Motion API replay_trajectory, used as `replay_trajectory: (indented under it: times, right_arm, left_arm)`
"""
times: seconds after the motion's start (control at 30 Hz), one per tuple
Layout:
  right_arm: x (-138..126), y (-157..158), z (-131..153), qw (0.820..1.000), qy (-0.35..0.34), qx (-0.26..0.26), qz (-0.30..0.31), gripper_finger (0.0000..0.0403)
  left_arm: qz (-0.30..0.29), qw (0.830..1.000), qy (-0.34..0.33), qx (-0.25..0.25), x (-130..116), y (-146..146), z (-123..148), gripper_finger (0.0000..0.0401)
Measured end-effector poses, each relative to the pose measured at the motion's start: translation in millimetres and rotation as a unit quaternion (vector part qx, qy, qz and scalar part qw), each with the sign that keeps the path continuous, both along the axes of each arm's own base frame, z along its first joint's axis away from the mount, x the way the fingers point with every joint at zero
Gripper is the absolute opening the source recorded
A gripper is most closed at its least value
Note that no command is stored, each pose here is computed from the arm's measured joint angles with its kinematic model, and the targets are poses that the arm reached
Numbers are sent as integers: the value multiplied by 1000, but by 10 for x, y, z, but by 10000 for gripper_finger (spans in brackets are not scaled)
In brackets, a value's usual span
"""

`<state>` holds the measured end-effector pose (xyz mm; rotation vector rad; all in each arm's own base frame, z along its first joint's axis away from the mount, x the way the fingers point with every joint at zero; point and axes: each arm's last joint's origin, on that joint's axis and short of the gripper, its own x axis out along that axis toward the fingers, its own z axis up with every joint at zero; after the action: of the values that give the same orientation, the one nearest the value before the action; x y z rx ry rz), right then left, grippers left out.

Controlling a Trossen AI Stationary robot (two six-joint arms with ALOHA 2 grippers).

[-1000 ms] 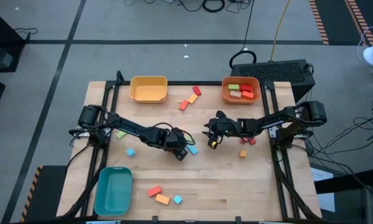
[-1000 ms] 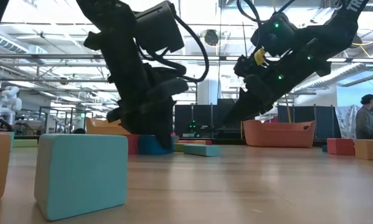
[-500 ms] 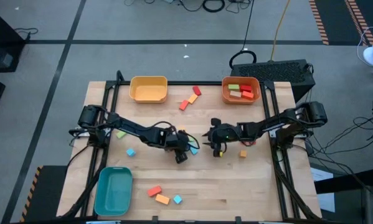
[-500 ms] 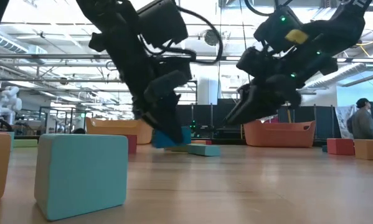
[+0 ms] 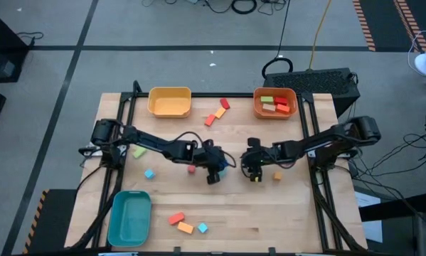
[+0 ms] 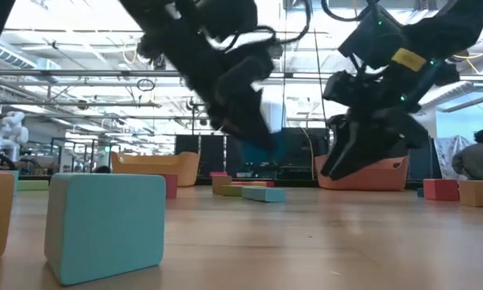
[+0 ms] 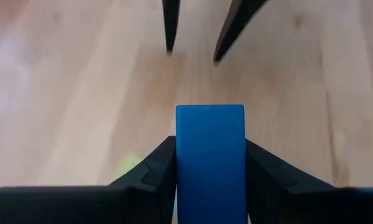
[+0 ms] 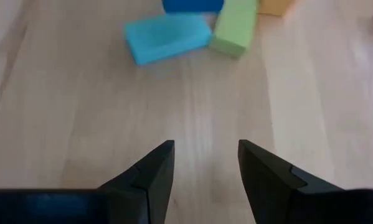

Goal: Sort blocks by size
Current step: Put the large dark blue block into the orange bin

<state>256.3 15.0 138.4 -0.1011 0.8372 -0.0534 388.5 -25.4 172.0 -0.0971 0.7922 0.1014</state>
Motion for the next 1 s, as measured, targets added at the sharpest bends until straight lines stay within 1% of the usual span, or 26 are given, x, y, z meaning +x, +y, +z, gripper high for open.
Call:
replay_trajectory:
  times: [0.07, 0.2, 0.27, 0.33, 0.37, 0.47, 0.53, 0.6, 0.63, 0.73, 0.87, 0.93, 1.0]
  right_arm:
    - [-59, 1, 52, 1000, 15, 5, -4, 165]
    - [-192, 7, 154, 999, 36, 20, -17, 164]
    - [-253, -1, 203, 998, 41, 28, -29, 164]
    - [-305, -5, 245, 998, 48, 32, -36, 164]
    - [-337, -8, 259, 997, 53, 32, -38, 164]
    - [-371, -11, 298, 997, 52, 36, -44, 164]
    - [-397, -14, 300, 996, 58, 37, -48, 164]
    - [-386, -13, 314, 997, 52, 38, -47, 164]
    - [-396, -14, 305, 997, 57, 36, -47, 164]
    - [-360, -22, 305, 998, 45, 23, -38, 164]
    - [-320, -78, 313, 999, 31, -5, -44, 164]
    - [-328, -111, 302, 998, 36, -9, -48, 164]
    - [-308, -138, 304, 998, 28, -9, -53, 164]
  left_arm:
    - [-6, 1000, 2, 14, 88, 62, 55, 136]
    - [-6, 999, 37, 35, 252, 248, 21, 136]
    - [-12, 998, 36, 41, 350, 333, 13, 136]
    - [-25, 998, 47, 36, 424, 399, -65, 136]
    - [-30, 998, 38, 32, 485, 428, -80, 136]
    - [-44, 998, 48, 23, 574, 495, -184, 136]
    - [-51, 998, 37, 25, 660, 527, -204, 137]
    - [-54, 997, 51, 23, 688, 535, -280, 143]
    - [-54, 997, 45, 23, 723, 536, -297, 145]
    - [-56, 997, 58, 21, 716, 533, -361, 148]
    - [-55, 996, 66, 19, 712, 529, -384, 150]
    - [-55, 996, 66, 19, 711, 529, -384, 154]
    - [-55, 996, 68, 19, 708, 529, -387, 168]
